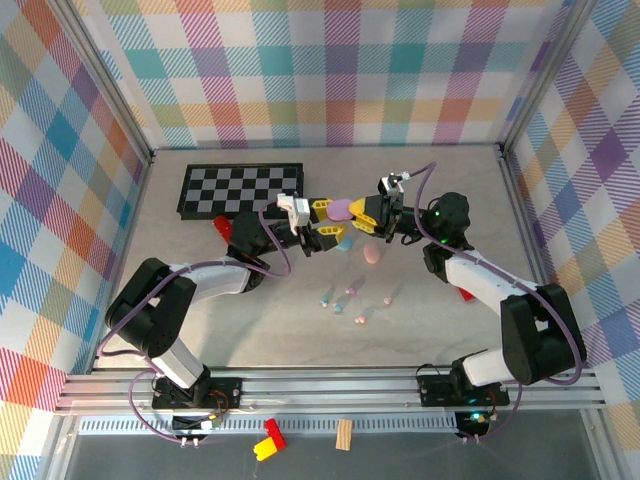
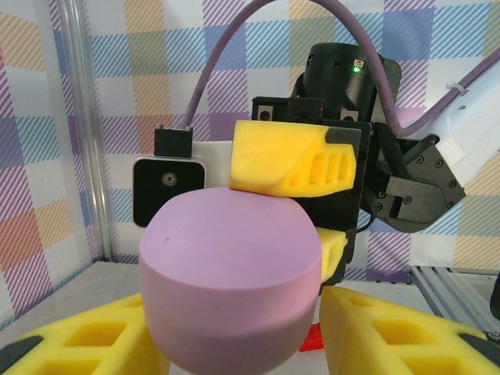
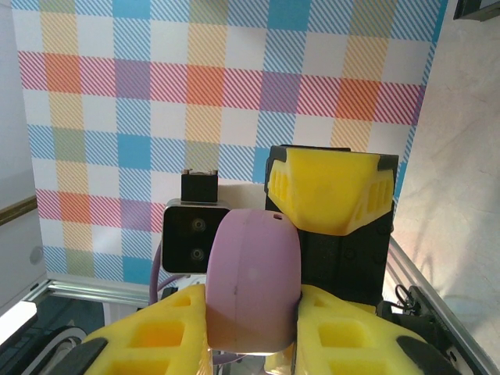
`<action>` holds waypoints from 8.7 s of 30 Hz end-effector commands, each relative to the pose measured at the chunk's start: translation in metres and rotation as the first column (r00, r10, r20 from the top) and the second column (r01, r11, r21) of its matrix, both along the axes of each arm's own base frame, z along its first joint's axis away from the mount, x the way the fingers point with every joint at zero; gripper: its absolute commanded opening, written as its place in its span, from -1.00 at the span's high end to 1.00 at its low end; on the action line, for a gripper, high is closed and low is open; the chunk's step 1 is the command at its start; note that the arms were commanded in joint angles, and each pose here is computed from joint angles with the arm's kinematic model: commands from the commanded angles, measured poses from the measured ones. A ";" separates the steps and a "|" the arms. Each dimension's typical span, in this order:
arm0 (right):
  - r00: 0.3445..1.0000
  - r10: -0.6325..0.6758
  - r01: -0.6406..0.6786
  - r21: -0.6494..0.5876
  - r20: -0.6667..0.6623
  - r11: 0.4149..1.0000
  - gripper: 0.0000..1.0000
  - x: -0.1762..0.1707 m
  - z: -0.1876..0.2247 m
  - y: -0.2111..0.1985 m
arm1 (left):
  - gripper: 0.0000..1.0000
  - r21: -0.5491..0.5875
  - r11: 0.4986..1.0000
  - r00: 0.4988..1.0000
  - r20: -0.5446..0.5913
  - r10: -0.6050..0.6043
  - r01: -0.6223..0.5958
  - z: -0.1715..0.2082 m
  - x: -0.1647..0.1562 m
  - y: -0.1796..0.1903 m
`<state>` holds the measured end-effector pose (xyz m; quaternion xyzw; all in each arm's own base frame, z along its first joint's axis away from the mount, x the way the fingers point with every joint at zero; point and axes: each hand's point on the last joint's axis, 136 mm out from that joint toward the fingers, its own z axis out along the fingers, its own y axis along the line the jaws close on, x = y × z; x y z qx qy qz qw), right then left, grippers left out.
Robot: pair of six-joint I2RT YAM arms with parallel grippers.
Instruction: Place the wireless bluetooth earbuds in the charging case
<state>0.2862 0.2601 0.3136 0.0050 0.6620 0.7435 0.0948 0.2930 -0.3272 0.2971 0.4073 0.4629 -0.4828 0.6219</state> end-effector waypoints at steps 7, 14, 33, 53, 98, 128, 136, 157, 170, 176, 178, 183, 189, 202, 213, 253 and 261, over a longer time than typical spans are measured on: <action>0.999 -0.014 0.015 -0.012 0.052 1.000 0.52 -0.005 0.004 -0.003 | 0.01 -0.038 0.999 0.998 0.062 -0.027 0.030 0.021 -0.003 -0.001; 0.999 -0.015 0.016 -0.010 0.050 1.000 0.52 -0.005 0.004 -0.003 | 0.05 -0.035 0.999 0.998 0.057 -0.038 0.040 0.019 -0.006 -0.002; 0.990 -0.083 0.092 -0.070 0.114 0.993 -0.44 0.001 -0.003 -0.014 | 0.43 -0.001 0.999 0.998 0.035 -0.049 0.049 0.003 -0.012 0.002; 0.390 0.456 0.385 -0.591 0.800 0.708 -0.96 -0.051 -0.024 -0.015 | 0.43 0.058 0.987 0.984 -0.109 -0.142 0.149 -0.040 -0.048 0.012; 0.562 -0.018 0.573 -0.373 0.827 0.730 -0.90 -0.013 0.024 -0.049 | 0.43 0.064 0.995 0.995 -0.068 -0.067 0.071 -0.041 -0.039 0.031; 0.950 -0.259 0.041 -0.750 -0.176 0.660 -0.60 -0.052 -0.262 0.006 | 0.43 0.047 0.999 0.999 -0.048 0.018 -0.015 -0.029 -0.024 0.061; 0.954 -0.240 0.014 -0.778 -0.177 0.628 -0.57 -0.039 -0.279 0.015 | 0.43 0.048 0.999 0.998 -0.054 0.013 -0.010 -0.030 -0.024 0.060; 0.959 -0.249 0.036 -0.815 -0.135 0.579 0.01 -0.015 -0.268 0.009 | 0.43 0.049 0.999 0.998 -0.057 0.009 -0.006 -0.030 -0.022 0.059; 0.963 -0.234 0.033 -0.805 -0.133 0.592 -0.01 -0.005 -0.265 0.013 | 0.43 0.047 0.999 0.998 -0.062 0.017 -0.014 -0.030 -0.017 0.059; 0.959 -0.264 0.074 -0.811 -0.101 0.580 -0.07 -0.009 -0.260 0.003 | 0.43 0.054 0.998 0.996 -0.076 0.038 -0.034 -0.037 -0.009 0.063; 0.957 -0.267 0.066 -0.813 -0.112 0.579 -0.08 -0.013 -0.263 0.001 | 0.43 0.053 0.998 0.997 -0.073 0.038 -0.034 -0.036 -0.010 0.063; 0.958 -0.256 0.044 -0.809 -0.133 0.586 -0.05 -0.016 -0.269 0.003 | 0.43 0.053 0.998 0.997 -0.070 0.038 -0.035 -0.035 -0.009 0.063; 0.961 -0.229 0.018 -0.794 -0.153 0.607 0.01 -0.011 -0.273 0.014 | 0.43 0.053 0.997 0.996 -0.072 0.052 -0.048 -0.036 -0.010 0.066; 0.974 -0.192 0.017 -0.805 -0.120 0.593 0.11 0.004 -0.269 0.022 | 0.43 0.072 0.992 0.988 -0.110 0.108 -0.100 -0.054 0.003 0.076; 0.989 -0.005 0.141 -0.939 0.146 0.315 -0.11 0.003 -0.243 -0.005 | 0.43 0.077 0.973 0.964 -0.142 0.226 -0.217 -0.064 0.025 0.102; 0.782 0.619 0.341 -0.878 0.066 -0.336 0.18 -0.018 -0.281 0.019 | 0.43 0.060 0.930 0.912 -0.180 0.368 -0.364 -0.062 0.068 0.145; 0.777 0.629 0.320 -0.871 0.016 -0.374 0.26 -0.021 -0.289 0.012 | 0.43 0.057 0.931 0.914 -0.180 0.365 -0.361 -0.061 0.068 0.144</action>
